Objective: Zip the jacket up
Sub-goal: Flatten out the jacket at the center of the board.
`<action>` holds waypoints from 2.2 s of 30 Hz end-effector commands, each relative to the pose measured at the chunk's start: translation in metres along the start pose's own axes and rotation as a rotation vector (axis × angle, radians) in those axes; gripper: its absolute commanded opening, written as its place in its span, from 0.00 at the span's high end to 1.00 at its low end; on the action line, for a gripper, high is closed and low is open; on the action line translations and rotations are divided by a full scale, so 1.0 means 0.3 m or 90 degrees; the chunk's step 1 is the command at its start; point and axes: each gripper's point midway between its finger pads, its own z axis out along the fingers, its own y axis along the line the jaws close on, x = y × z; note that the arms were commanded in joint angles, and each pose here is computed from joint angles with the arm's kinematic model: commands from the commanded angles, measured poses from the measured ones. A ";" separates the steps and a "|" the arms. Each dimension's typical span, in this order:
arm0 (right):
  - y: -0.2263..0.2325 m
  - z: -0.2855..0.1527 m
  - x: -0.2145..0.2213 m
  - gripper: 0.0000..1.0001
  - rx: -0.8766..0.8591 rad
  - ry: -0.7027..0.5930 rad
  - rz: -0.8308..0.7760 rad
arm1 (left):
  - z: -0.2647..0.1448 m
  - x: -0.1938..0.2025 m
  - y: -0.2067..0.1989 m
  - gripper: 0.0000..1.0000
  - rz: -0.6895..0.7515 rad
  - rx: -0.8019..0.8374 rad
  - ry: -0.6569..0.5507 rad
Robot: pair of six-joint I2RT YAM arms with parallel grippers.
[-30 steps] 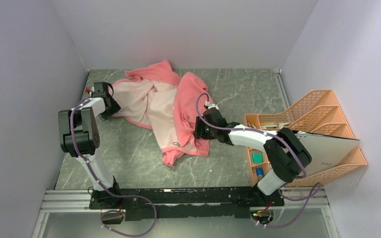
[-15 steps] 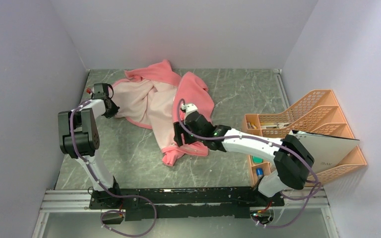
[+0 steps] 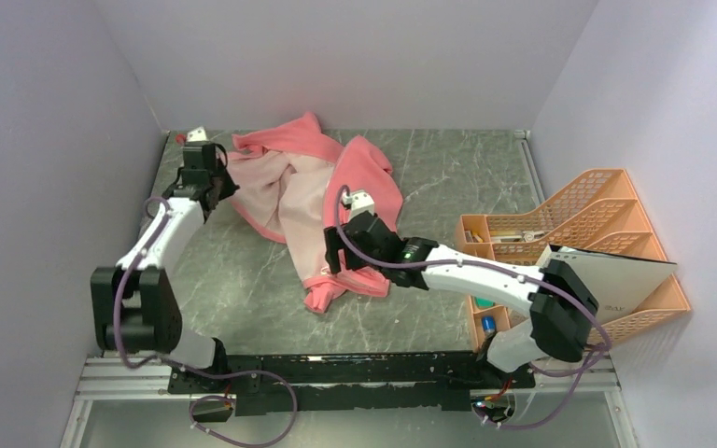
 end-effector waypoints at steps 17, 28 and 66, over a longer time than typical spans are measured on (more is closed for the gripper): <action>-0.300 -0.188 -0.187 0.20 0.052 -0.117 0.175 | -0.694 1.052 -0.492 0.94 0.499 0.268 0.201; -0.337 -0.211 -0.180 0.20 0.060 -0.121 0.186 | -0.799 0.780 -0.506 0.09 0.311 0.266 0.117; 0.585 -0.147 0.273 0.19 -0.263 0.028 -0.168 | -0.217 0.278 0.138 0.08 -0.123 -0.027 0.130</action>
